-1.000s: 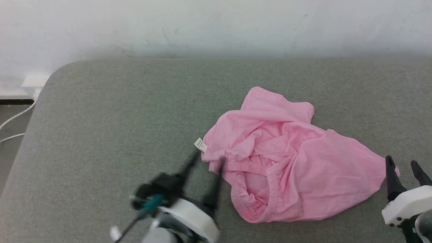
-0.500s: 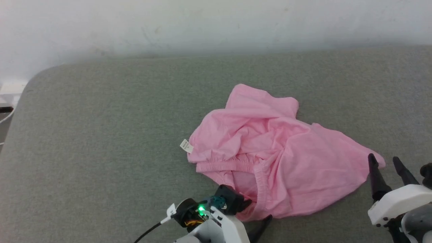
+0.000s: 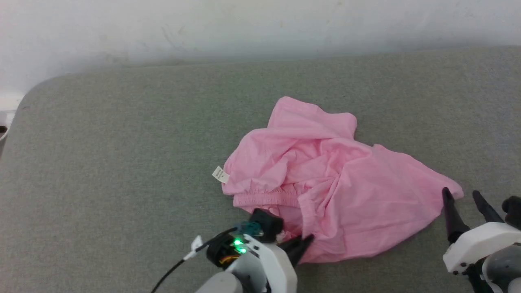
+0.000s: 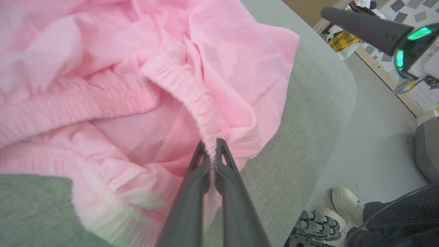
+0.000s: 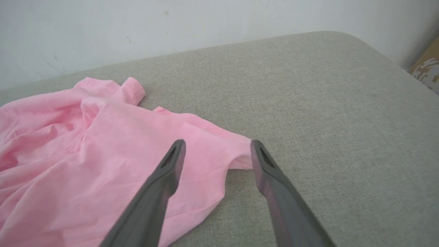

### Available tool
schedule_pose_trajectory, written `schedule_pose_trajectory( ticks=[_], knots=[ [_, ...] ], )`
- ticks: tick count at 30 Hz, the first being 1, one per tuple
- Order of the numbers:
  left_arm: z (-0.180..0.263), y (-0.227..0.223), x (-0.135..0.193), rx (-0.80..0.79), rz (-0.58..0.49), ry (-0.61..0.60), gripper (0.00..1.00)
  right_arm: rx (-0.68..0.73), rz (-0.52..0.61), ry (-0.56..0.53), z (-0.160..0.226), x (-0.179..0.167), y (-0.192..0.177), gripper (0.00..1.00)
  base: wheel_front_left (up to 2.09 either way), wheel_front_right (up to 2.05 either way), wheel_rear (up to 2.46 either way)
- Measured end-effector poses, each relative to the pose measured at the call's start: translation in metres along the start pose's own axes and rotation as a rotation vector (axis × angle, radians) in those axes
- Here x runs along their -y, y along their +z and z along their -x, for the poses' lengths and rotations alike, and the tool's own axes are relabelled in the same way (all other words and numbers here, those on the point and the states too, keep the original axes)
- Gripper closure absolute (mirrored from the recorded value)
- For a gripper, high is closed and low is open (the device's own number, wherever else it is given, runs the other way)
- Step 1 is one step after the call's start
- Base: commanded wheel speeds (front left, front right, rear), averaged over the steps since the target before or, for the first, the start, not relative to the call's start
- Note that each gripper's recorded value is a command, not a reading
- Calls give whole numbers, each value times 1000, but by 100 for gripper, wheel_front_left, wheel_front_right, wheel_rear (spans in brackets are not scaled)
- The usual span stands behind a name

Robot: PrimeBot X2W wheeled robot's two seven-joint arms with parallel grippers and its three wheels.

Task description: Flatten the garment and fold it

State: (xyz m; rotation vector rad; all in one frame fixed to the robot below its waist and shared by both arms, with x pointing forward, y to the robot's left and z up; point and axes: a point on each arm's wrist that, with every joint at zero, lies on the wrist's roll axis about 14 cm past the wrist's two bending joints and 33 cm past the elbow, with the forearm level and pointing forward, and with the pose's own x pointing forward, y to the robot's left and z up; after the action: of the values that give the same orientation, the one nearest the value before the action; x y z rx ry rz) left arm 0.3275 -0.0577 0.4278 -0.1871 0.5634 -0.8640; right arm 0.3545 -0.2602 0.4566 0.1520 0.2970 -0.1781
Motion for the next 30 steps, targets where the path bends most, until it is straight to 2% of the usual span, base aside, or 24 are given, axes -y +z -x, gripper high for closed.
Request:
schedule_pose_trajectory(
  ticks=[5, 12, 18, 24, 25, 26, 27, 30],
  knots=[
    [18, 3, -37, 56, 64, 137, 100, -60, 17, -46, -4, 14, -13, 0, 0, 0, 0],
    [40, -7, -60, 76, 133, 248, 100, -153, -13, -91, -13, 28, -33, 0, 0, 0, 0],
    [43, -6, -69, 85, 147, 270, 100, -237, -29, -115, -30, 31, -47, 0, 0, 0, 0],
    [40, -10, -73, 69, 163, 273, 100, -399, -18, -127, -41, 30, -74, 0, 0, 0, 0],
    [40, -10, -74, 67, 164, 272, 100, -416, -10, -126, -43, 29, -75, 51, 0, 0, 0],
    [39, -10, -74, 66, 164, 272, 100, -431, -7, -123, -45, 29, -76, 56, 0, 0, 0],
    [39, -10, -75, 64, 163, 271, 100, -445, -5, -120, -46, 27, -76, 100, 0, 0, 0],
    [39, -9, -74, 67, 158, 267, 100, -480, 19, -103, -46, 22, -75, 100, 0, 0, 0]
  ],
)
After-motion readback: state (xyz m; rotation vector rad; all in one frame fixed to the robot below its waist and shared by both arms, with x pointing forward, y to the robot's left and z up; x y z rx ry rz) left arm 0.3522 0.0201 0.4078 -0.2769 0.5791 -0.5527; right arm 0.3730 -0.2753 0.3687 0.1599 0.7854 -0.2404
